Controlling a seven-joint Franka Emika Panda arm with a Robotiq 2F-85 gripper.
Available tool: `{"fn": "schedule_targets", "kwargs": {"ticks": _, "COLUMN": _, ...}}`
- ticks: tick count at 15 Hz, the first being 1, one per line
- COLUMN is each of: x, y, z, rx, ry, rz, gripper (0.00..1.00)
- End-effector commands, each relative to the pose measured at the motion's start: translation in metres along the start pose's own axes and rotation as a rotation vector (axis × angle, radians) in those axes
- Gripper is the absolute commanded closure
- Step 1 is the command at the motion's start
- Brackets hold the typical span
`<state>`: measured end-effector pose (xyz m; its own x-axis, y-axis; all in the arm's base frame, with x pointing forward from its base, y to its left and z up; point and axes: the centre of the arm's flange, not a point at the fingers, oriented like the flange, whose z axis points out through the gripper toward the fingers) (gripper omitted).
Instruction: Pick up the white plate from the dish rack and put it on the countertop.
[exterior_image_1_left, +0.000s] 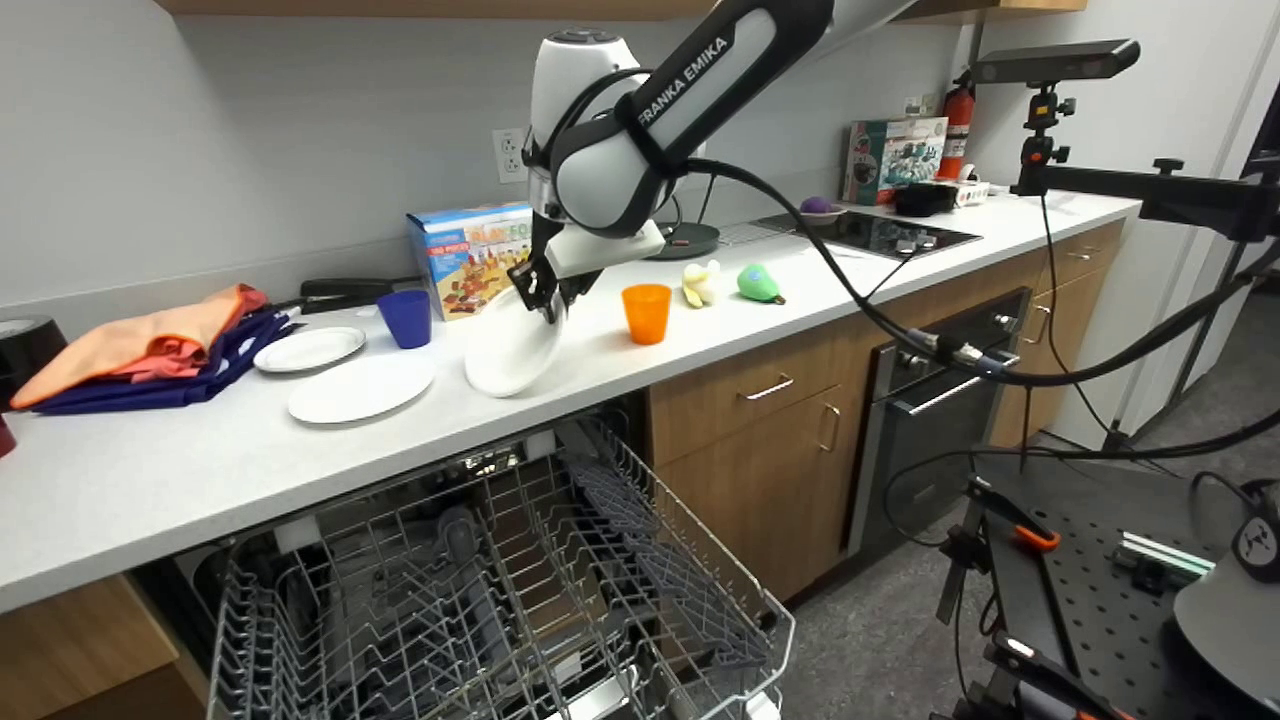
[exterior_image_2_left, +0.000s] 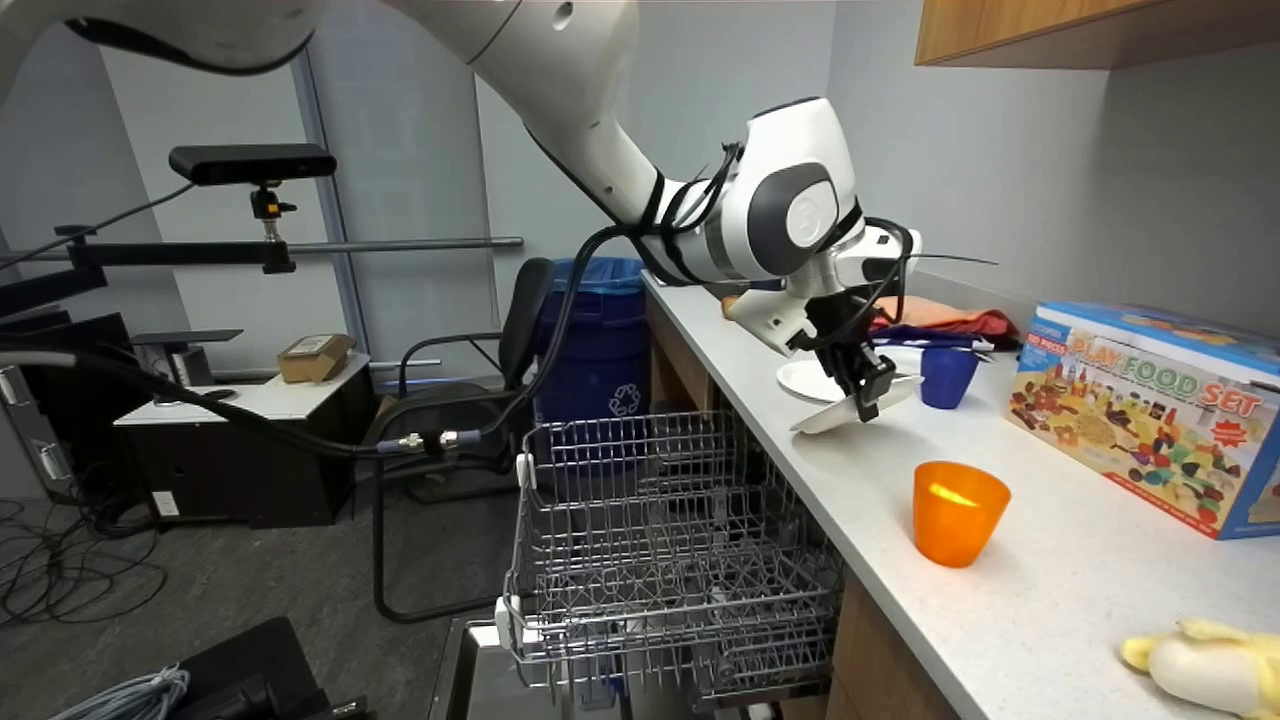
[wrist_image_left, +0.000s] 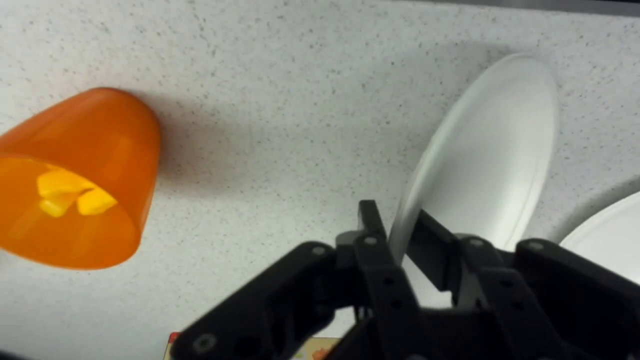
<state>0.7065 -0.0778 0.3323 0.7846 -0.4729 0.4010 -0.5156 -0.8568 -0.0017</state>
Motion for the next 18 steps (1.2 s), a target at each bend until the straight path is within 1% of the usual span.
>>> {"fn": "schedule_targets", "kwargs": {"ticks": 1, "x": -0.007, "y": -0.004, "z": 0.004, "rx": -0.073, "ry": -0.02, "rz": 0.016, "gripper": 0.47}}
{"fn": "schedule_targets", "kwargs": {"ticks": 6, "x": -0.009, "y": -0.007, "z": 0.001, "rx": -0.086, "ry": -0.015, "rz": 0.024, "gripper": 0.08}}
{"fn": "schedule_targets", "kwargs": {"ticks": 7, "x": -0.008, "y": -0.007, "z": -0.001, "rx": -0.083, "ry": -0.01, "rz": 0.025, "gripper": 0.02}}
{"fn": "schedule_targets", "kwargs": {"ticks": 8, "x": -0.008, "y": -0.008, "z": -0.002, "rx": -0.082, "ry": -0.007, "rz": 0.026, "gripper": 0.0}}
{"fn": "schedule_targets", "kwargs": {"ticks": 15, "x": 0.0, "y": -0.01, "z": -0.015, "rx": -0.06, "ry": 0.001, "rz": 0.021, "gripper": 0.0}}
{"fn": "schedule_targets", "kwargs": {"ticks": 18, "x": 0.0, "y": -0.012, "z": -0.019, "rx": -0.042, "ry": -0.026, "rz": -0.012, "gripper": 0.0}}
